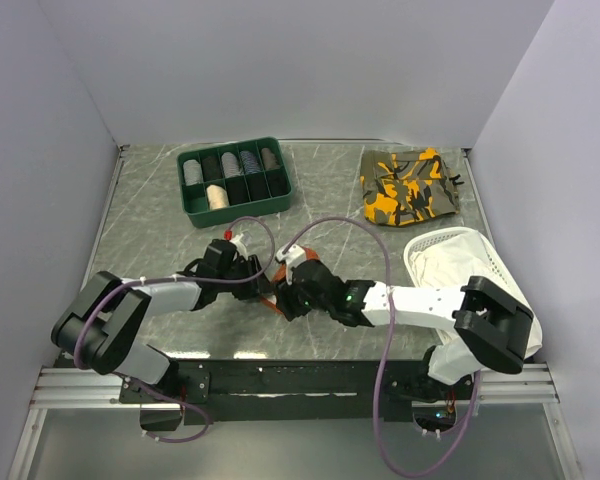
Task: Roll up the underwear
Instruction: Roll the underwear to the center of the board.
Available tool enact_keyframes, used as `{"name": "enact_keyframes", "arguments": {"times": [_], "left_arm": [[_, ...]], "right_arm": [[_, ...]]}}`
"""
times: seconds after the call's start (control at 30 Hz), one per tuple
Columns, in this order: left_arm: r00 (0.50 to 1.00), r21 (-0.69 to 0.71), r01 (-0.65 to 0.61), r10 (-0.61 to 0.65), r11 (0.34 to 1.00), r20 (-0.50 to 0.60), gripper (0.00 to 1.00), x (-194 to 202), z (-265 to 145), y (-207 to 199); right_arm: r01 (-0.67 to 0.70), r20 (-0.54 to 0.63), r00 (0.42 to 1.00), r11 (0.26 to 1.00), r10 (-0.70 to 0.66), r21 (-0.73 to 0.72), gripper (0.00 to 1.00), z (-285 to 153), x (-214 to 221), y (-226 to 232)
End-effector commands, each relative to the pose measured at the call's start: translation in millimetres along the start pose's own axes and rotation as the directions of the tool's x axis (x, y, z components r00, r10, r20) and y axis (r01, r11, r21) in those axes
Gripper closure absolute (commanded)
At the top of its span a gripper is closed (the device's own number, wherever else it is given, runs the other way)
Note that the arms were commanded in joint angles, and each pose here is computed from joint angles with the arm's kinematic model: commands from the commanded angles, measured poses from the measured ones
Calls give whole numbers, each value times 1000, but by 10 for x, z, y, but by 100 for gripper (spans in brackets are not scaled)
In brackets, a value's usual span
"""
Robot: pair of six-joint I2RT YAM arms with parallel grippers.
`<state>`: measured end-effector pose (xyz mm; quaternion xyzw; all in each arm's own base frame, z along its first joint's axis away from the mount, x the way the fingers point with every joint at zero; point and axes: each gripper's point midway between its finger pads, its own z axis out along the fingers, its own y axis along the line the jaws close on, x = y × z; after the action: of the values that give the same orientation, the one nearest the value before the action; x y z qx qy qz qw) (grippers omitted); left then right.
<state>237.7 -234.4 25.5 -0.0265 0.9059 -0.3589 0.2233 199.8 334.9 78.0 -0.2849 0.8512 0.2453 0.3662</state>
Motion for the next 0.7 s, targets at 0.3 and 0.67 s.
{"name": "enact_keyframes", "arguments": {"times": [0.3,0.67], "left_arm": [[992,-120,-10,-5,993,-124,58,297,14,297],[990,-113,-13,-3,994,-142,58,309,50,287]], "right_arm": [[313,-7,949,942,-315,118,38,56,60,176],[464,-39,883,856,-468,227,38,145,170,225]]}}
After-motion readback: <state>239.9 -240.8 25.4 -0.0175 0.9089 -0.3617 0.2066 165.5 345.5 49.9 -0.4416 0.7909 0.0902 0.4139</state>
